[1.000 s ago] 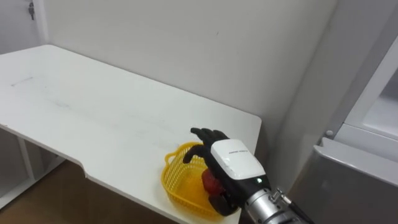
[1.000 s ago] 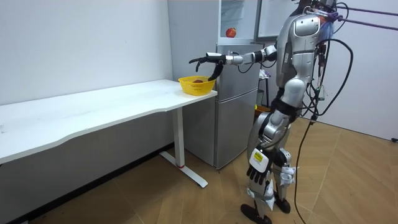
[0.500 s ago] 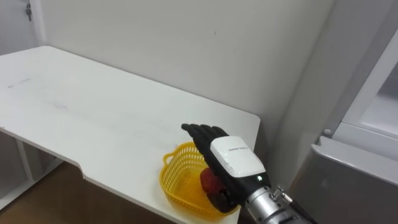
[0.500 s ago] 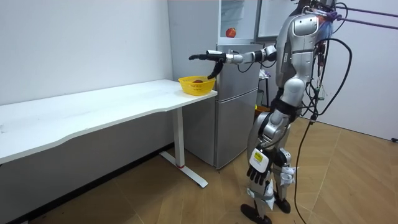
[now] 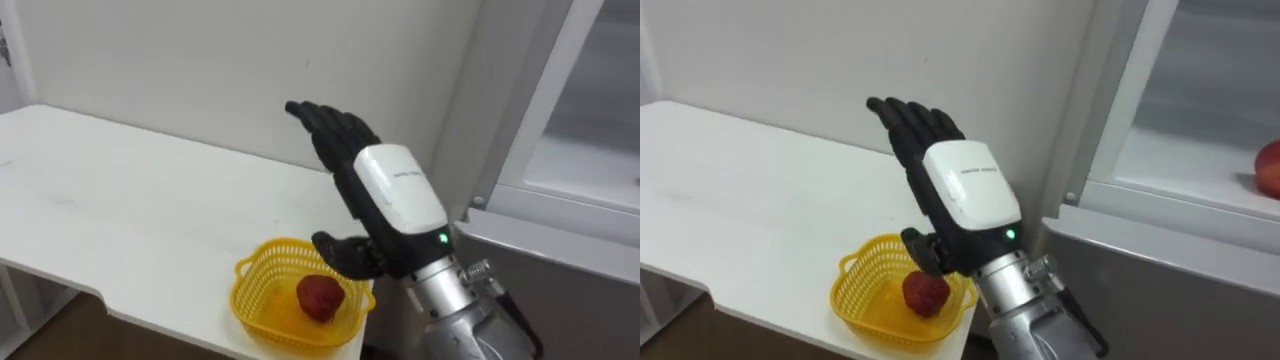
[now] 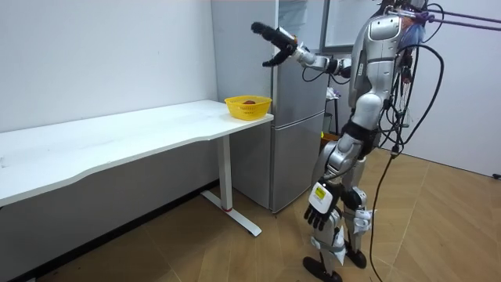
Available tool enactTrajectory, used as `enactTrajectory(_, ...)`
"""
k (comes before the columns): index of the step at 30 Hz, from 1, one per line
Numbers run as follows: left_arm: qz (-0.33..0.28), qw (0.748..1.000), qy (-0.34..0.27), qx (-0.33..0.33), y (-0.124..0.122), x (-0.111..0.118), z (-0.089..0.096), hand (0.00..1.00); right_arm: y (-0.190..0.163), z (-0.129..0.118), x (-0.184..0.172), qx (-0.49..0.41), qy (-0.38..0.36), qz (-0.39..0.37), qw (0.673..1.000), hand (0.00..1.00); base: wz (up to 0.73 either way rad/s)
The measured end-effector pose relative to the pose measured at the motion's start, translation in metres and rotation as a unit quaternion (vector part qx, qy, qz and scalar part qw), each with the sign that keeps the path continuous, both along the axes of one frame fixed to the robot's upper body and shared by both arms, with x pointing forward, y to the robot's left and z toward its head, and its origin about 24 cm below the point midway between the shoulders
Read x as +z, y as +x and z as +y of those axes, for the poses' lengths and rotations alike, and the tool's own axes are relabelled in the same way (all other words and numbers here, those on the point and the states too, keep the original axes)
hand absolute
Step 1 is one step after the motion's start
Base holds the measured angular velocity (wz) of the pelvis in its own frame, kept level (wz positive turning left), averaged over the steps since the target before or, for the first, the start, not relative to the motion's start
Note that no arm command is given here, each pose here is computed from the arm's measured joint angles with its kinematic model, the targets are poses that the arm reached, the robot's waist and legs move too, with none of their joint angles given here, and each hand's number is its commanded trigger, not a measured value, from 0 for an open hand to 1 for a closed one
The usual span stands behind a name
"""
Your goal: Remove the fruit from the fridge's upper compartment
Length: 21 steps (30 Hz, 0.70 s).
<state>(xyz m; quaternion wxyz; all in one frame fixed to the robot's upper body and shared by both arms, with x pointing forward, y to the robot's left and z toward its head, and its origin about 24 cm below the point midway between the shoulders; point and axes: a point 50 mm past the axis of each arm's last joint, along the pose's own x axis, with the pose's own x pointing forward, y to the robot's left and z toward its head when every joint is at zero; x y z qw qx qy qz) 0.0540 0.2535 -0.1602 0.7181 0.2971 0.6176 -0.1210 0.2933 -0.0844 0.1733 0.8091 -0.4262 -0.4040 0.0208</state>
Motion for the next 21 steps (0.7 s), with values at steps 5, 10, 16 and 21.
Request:
enactTrajectory(5,-0.001,1.000,-0.009,0.001,0.000,-0.002,-0.008,0.00,-0.011,0.000,0.017,0.018,0.031,-0.042,0.998,0.00,-0.04)
enactTrajectory(10,-0.011,1.000,-0.012,0.002,0.000,-0.004,-0.014,0.00,-0.034,-0.014,0.044,0.026,0.096,-0.116,0.988,0.00,-0.06)
enactTrajectory(16,-0.018,1.000,-0.018,0.014,-0.002,-0.004,-0.016,0.00,-0.048,-0.028,0.052,0.025,0.151,-0.151,0.977,0.00,-0.12)
enactTrajectory(21,-0.011,1.000,-0.022,0.018,-0.013,-0.006,-0.020,0.00,-0.059,-0.049,0.058,-0.004,0.194,-0.194,0.962,0.00,-0.05)
